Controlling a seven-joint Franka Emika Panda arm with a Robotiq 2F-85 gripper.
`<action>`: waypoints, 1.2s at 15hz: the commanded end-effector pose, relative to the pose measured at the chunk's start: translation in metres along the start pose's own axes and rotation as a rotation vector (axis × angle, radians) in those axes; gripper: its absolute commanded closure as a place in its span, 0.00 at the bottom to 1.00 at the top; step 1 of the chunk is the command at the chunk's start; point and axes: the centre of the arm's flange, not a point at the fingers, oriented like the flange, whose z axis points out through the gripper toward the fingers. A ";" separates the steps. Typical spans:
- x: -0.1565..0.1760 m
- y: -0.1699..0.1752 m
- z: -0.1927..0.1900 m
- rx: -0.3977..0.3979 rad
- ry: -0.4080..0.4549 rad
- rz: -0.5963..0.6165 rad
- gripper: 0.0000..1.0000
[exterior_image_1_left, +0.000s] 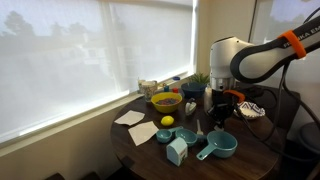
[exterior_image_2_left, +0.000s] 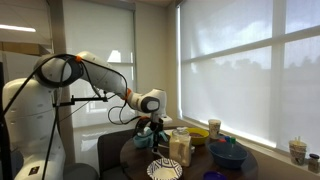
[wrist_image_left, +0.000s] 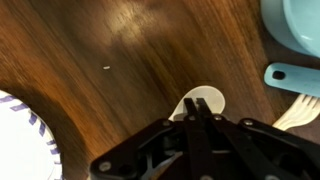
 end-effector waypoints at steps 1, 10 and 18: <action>-0.003 -0.002 0.002 0.008 0.026 0.015 0.88; -0.005 -0.001 -0.002 0.015 0.042 0.018 0.65; -0.008 0.002 -0.017 0.026 0.068 0.023 0.48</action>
